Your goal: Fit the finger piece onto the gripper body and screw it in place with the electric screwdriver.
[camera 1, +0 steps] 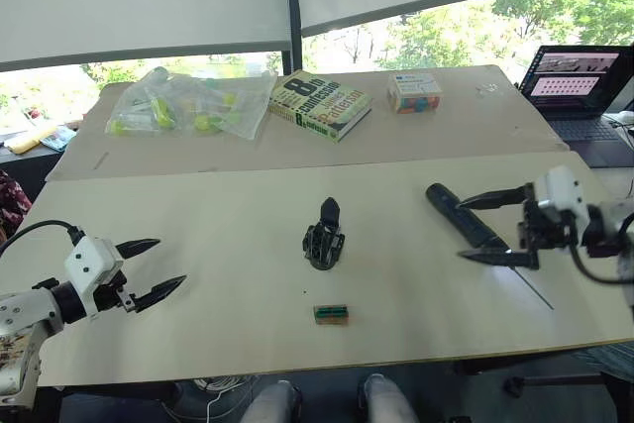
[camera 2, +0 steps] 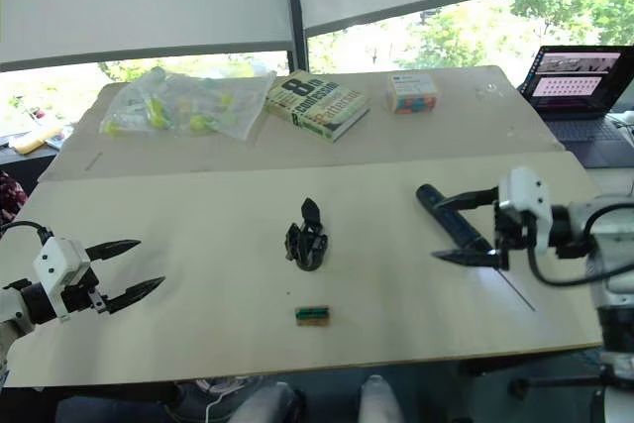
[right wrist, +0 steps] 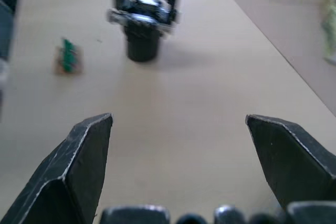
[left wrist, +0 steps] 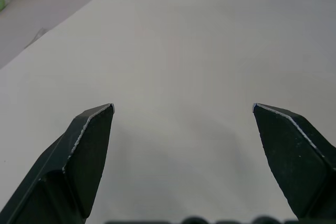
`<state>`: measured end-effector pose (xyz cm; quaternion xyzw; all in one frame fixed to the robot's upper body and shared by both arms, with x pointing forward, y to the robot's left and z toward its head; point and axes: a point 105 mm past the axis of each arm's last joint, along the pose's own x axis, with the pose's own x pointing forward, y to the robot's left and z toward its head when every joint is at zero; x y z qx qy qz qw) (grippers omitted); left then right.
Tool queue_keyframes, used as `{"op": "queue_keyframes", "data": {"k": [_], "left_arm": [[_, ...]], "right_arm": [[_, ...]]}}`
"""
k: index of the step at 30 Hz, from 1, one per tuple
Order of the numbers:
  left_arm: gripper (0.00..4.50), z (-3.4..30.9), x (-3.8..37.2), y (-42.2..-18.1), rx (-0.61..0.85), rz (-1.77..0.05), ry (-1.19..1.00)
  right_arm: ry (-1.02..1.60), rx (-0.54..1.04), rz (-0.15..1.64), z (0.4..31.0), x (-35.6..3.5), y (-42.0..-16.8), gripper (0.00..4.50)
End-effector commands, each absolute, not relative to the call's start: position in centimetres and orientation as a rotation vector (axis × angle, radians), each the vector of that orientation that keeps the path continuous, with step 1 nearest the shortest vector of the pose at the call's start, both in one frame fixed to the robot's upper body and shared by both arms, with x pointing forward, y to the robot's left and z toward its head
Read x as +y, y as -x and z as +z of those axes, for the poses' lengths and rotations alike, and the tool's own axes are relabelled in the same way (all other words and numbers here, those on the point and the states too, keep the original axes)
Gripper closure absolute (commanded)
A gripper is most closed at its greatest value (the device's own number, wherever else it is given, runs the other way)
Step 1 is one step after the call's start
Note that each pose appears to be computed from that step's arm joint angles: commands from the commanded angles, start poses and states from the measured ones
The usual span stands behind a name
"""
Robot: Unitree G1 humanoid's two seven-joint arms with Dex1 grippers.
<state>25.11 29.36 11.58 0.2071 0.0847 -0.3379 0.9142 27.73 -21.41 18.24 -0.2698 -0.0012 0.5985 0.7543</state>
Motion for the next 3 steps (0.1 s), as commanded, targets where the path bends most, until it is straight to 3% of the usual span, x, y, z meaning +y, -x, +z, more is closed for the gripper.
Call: {"op": "queue_keyframes", "data": {"k": [1,3], "left_arm": [[0.00,12.21,29.46,-24.74,0.150,-0.681,-0.451],[0.00,12.34,29.40,-24.56,0.145,-0.674,-0.453]], "right_arm": [[0.641,-0.114,1.291,18.92,-20.80,-27.36,0.03],[0.628,-0.130,1.266,18.62,-20.82,-27.73,0.03]]}}
